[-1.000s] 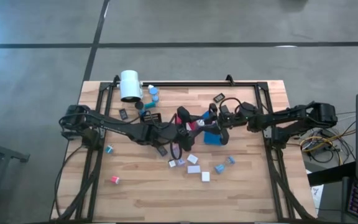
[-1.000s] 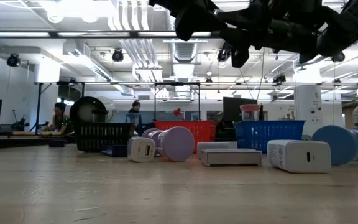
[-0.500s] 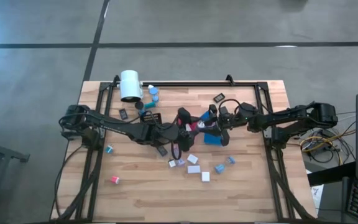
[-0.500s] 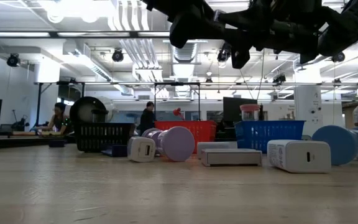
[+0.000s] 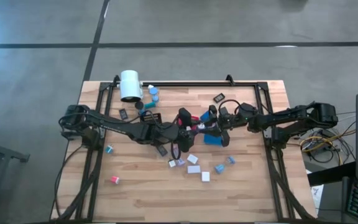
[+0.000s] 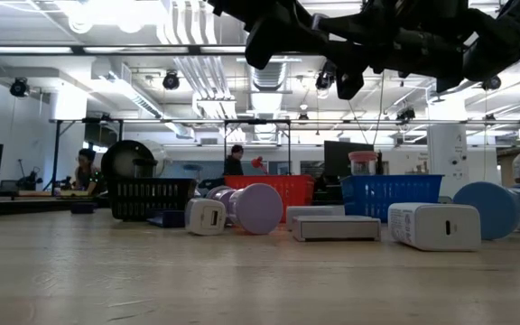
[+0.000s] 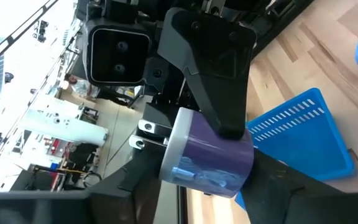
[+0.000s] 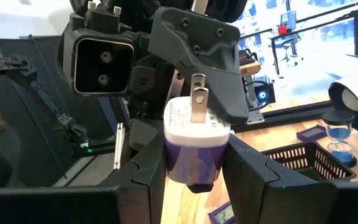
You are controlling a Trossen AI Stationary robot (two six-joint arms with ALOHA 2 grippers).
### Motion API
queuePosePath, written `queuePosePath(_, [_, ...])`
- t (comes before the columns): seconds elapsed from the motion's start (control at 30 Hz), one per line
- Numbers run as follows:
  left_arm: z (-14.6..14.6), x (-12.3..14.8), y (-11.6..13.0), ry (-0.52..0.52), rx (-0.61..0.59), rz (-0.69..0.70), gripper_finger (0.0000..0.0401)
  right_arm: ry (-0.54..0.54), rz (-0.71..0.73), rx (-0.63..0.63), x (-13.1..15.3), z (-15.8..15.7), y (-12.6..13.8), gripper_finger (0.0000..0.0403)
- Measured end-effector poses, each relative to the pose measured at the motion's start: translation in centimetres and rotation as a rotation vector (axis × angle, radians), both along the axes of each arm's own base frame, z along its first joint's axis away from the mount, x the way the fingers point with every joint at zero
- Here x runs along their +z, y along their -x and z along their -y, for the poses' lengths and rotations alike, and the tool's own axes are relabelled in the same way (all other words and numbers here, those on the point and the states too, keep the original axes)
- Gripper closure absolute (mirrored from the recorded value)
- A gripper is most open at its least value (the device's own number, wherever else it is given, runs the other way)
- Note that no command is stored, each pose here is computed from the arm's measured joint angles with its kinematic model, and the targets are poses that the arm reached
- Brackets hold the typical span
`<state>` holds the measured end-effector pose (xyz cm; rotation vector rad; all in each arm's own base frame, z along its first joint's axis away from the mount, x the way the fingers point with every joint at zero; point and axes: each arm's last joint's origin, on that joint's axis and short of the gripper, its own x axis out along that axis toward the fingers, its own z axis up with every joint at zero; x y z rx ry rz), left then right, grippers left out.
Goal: Pick & Place Office items
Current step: Put the violet charger adapter into the black bin
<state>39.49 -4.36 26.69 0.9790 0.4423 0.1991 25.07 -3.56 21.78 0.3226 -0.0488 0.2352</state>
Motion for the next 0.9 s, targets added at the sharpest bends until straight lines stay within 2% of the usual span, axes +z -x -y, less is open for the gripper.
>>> queuePosePath(0.3, [0.1,-0.1,0.0,-0.010,-0.014,-0.016,0.0232,0.012,-0.001,-0.001,0.0,0.0,0.0,0.0283])
queuePosePath(0.63, [0.3,0.0,0.2,0.013,0.009,-0.009,0.0233,0.096,0.033,-0.031,0.2,0.0,0.3,0.0156])
queuePosePath(0.9, [0.0,2.0,2.4,0.079,0.049,0.009,0.0233,0.159,0.093,-0.042,0.9,-0.3,2.0,0.0124])
